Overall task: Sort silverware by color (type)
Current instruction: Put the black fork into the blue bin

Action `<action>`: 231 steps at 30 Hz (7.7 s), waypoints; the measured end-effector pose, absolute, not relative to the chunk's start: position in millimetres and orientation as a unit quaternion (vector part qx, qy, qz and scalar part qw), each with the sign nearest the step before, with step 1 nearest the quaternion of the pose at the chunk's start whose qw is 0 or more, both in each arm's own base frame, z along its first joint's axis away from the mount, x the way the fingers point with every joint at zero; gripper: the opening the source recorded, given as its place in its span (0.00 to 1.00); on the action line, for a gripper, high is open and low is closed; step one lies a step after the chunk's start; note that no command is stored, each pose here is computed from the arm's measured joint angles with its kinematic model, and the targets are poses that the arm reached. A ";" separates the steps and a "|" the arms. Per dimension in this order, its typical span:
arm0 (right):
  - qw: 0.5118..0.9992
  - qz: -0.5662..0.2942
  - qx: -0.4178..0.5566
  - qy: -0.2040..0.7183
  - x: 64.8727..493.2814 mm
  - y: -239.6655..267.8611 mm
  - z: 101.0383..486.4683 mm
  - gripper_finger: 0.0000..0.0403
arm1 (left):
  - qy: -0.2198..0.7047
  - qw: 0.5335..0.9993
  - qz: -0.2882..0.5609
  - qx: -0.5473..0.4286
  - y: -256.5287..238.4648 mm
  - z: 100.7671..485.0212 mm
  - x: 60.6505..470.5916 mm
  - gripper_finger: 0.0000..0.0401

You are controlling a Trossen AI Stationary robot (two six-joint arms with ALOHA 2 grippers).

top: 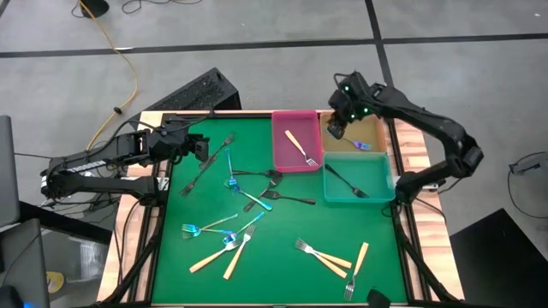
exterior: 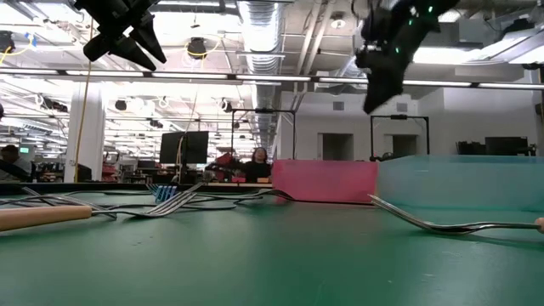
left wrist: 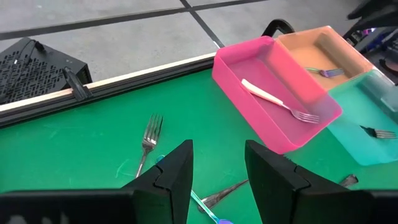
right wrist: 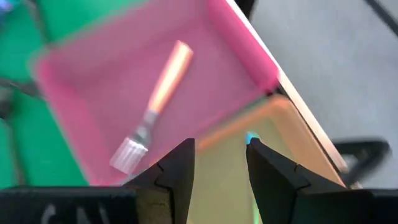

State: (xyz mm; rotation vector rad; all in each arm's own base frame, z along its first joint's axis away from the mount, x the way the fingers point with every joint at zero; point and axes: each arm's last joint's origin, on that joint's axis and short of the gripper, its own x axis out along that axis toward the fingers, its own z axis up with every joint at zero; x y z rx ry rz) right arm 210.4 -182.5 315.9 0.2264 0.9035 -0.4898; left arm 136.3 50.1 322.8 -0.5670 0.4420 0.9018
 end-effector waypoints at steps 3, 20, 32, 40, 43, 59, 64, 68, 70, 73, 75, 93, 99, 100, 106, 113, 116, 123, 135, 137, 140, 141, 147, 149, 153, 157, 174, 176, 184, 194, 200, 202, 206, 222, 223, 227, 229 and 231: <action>0.885 -0.209 0.096 0.405 223.1 -160.8 325.3 0.41 | 0.209 0.838 0.426 -0.268 50.1 322.8 136.3 0.32; 0.932 -0.099 0.167 0.305 288.7 -66.3 335.8 0.41 | 0.219 0.845 0.421 -0.247 50.0 322.8 136.4 0.32; 0.897 -0.056 0.207 0.387 322.1 7.4 296.6 0.41 | 0.242 0.858 0.392 -0.226 48.9 322.2 137.0 0.32; 0.866 -0.032 0.235 0.440 328.6 60.3 273.5 0.41 | 0.247 0.860 0.387 -0.220 48.7 322.0 137.0 0.32; 0.851 -0.028 0.247 0.462 325.9 79.0 266.9 0.41 | 0.247 0.860 0.387 -0.220 48.7 322.0 137.0 0.32; 0.777 -0.080 0.260 0.568 291.8 149.6 239.2 0.41 | 0.246 0.860 0.389 -0.224 48.7 322.1 137.0 0.32; 0.779 -0.085 0.243 0.572 295.2 158.4 227.0 0.41 | 0.245 0.859 0.390 -0.223 48.8 322.1 137.0 0.32; 0.787 -0.068 0.204 0.578 305.4 152.7 215.8 0.41 | 0.245 0.859 0.390 -0.223 48.8 322.1 137.0 0.32; 0.787 -0.071 0.192 0.582 312.9 142.7 210.4 0.41 | 0.245 0.859 0.391 -0.222 48.9 322.1 137.1 0.32; 0.787 -0.079 0.175 0.586 326.1 120.3 200.7 0.41 | 0.244 0.859 0.391 -0.222 49.1 322.1 137.7 0.32; 0.789 -0.083 0.169 0.585 333.2 105.4 197.5 0.41 | 0.246 0.859 0.391 -0.221 49.2 321.6 138.3 0.32; 0.838 -0.098 0.132 0.520 374.6 16.6 180.2 0.49 | 0.289 0.849 0.382 -0.223 52.8 310.3 155.8 0.32; 0.856 -0.094 0.121 0.493 383.7 6.5 177.1 0.58 | 0.285 0.846 0.385 -0.233 52.9 310.1 156.0 0.32; 0.858 -0.093 0.119 0.490 384.8 5.7 176.4 0.59 | 0.285 0.846 0.385 -0.234 52.9 310.0 156.0 0.32; 0.868 -0.071 0.082 0.485 386.5 5.5 177.5 0.59 | 0.282 0.844 0.386 -0.245 52.7 309.9 156.1 0.32; 0.869 -0.067 0.066 0.485 386.7 -0.3 177.5 0.59 | 0.276 0.840 0.390 -0.257 52.6 309.9 156.1 0.32; 0.870 -0.073 0.058 0.484 386.7 -1.0 177.6 0.59 | 0.276 0.840 0.390 -0.258 52.6 310.0 156.1 0.32; 0.856 -0.077 0.053 0.509 387.8 -0.8 160.4 0.59 | 0.275 0.840 0.391 -0.259 52.7 310.0 156.1 0.32; 0.806 -0.084 0.048 0.584 397.2 -1.6 139.1 0.59 | 0.279 0.838 0.392 -0.257 53.3 308.8 158.0 0.32; 0.798 -0.087 0.049 0.594 397.5 -2.5 140.3 0.59 | 0.278 0.839 0.391 -0.257 53.2 308.9 158.2 0.32; 0.788 -0.088 0.048 0.607 398.9 -3.0 137.3 0.57 | 0.279 0.838 0.391 -0.258 53.3 308.7 158.2 0.32; 0.788 -0.088 0.048 0.608 399.3 -3.0 138.3 0.56 | 0.279 0.838 0.391 -0.258 53.2 308.7 158.2 0.32; 0.782 -0.089 0.049 0.615 399.4 -2.5 136.0 0.44 | 0.279 0.838 0.391 -0.259 53.2 308.6 158.2 0.32; 0.780 -0.092 0.053 0.617 398.9 -2.3 135.8 0.39 | 0.279 0.838 0.391 -0.259 53.2 308.7 158.2 0.32; 0.775 -0.108 0.072 0.618 397.8 -2.3 135.4 0.30 | 0.279 0.838 0.391 -0.259 53.2 308.6 158.2 0.32; 0.771 -0.121 0.088 0.618 397.2 -2.3 134.8 0.22 | 0.280 0.838 0.387 -0.262 53.0 308.6 158.4 0.32; 0.776 -0.128 0.111 0.608 406.5 1.4 147.2 0.07 | 0.282 0.840 0.385 -0.259 52.9 308.5 158.4 0.32; 0.778 -0.128 0.111 0.605 409.7 1.5 151.7 0.07 | 0.282 0.840 0.385 -0.258 52.9 308.5 158.4 0.32; 0.783 -0.132 0.111 0.598 416.3 -0.6 168.2 0.07 | 0.283 0.840 0.385 -0.257 52.9 308.5 158.4 0.32; 0.778 -0.126 0.105 0.606 414.1 9.7 168.7 0.07 | 0.287 0.843 0.382 -0.248 52.9 308.5 158.4 0.32; 0.778 -0.119 0.101 0.608 413.3 16.8 169.7 0.07 | 0.290 0.844 0.380 -0.242 52.9 308.5 158.4 0.32; 0.774 -0.118 0.100 0.614 412.0 16.9 169.6 0.07 | 0.292 0.846 0.378 -0.238 52.9 308.5 158.4 0.32; 0.774 -0.114 0.099 0.616 406.6 15.7 181.7 0.07 | 0.292 0.846 0.378 -0.237 52.9 308.5 158.4 0.32; 0.890 -0.100 0.114 0.430 392.6 -3.3 283.3 0.07 | 0.287 0.873 0.323 -0.225 51.4 312.5 163.8 0.32; 0.903 -0.099 0.116 0.401 392.6 -4.5 293.1 0.07 | 0.280 0.881 0.312 -0.217 51.1 314.2 165.6 0.32; 0.931 -0.121 0.116 0.324 385.8 -13.5 323.0 0.07 | 0.239 0.909 0.276 -0.201 49.8 323.0 172.6 0.32; 0.941 -0.123 0.117 0.291 382.2 -17.7 335.7 0.07 | 0.219 0.917 0.266 -0.200 50.0 326.8 175.1 0.32; 0.960 -0.114 0.109 0.232 379.8 -20.0 354.4 0.07 | 0.190 0.928 0.251 -0.197 50.3 332.4 178.4 0.32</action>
